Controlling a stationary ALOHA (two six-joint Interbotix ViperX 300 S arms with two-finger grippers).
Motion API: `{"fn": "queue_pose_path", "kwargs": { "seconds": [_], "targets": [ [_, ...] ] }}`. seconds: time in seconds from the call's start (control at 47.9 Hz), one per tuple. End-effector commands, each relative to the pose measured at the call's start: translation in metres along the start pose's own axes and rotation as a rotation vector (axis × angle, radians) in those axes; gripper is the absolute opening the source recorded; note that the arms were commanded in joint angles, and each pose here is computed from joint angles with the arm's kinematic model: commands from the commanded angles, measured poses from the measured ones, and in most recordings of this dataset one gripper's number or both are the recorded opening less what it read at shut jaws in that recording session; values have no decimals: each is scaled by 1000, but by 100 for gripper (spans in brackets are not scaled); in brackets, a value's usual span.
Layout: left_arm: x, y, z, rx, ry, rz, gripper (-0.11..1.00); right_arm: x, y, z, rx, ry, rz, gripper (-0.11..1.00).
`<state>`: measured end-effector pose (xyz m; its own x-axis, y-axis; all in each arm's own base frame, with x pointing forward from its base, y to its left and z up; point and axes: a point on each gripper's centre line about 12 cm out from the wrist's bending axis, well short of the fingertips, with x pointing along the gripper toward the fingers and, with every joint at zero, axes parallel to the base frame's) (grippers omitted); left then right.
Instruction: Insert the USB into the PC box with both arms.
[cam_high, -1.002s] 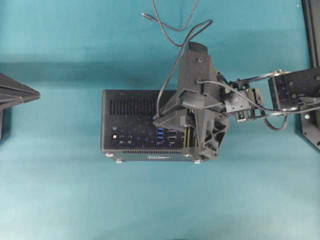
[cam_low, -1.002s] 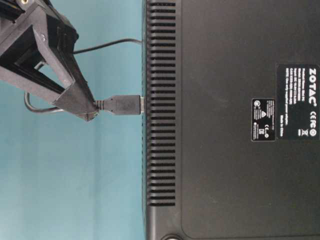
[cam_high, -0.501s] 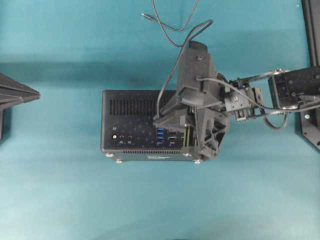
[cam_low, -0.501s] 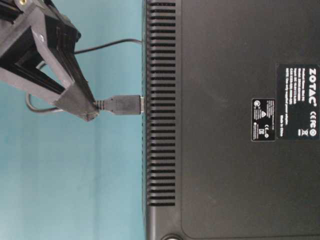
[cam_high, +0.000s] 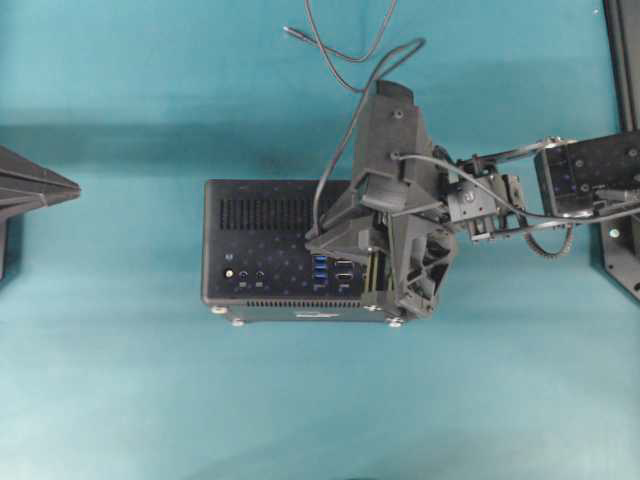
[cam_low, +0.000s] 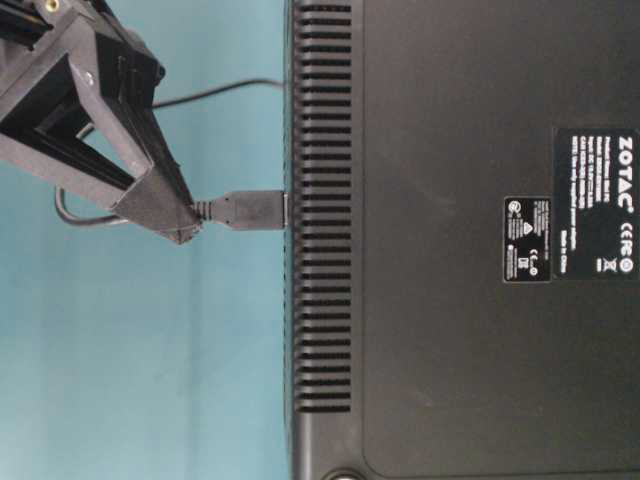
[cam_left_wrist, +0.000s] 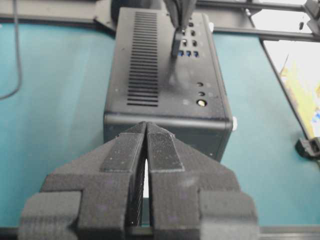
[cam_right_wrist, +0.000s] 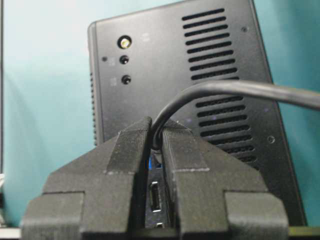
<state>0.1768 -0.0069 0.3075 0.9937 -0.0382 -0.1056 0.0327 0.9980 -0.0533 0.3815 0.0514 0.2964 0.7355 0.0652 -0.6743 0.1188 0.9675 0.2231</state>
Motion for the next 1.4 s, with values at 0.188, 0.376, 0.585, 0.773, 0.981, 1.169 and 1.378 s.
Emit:
{"fn": "queue_pose_path", "kwargs": {
  "seconds": [0.188, 0.376, 0.585, 0.773, 0.981, 1.169, 1.378],
  "targets": [
    [1, -1, 5, 0, -12, -2, 0, 7, 2, -10, 0, 38, 0, 9],
    [1, -1, 5, 2, -12, -2, 0, 7, -12, -5, -5, 25, -38, 9],
    [1, 0, 4, 2, -12, -2, 0, 8, 3, -12, -9, 44, -6, 9],
    [1, 0, 4, 2, -9, -2, 0, 8, 10, -15, -8, 53, 16, 9],
    [1, 0, 4, 2, -9, -2, 0, 3, 0, -3, 0, -5, 5, 10],
    [1, 0, 3, 0, -9, -2, 0, -10, -3, 7, -5, -67, 10, 11],
    [1, 0, 2, -11, -6, -2, 0, -21, -5, 14, -12, -111, 13, 20]
  ]
}}
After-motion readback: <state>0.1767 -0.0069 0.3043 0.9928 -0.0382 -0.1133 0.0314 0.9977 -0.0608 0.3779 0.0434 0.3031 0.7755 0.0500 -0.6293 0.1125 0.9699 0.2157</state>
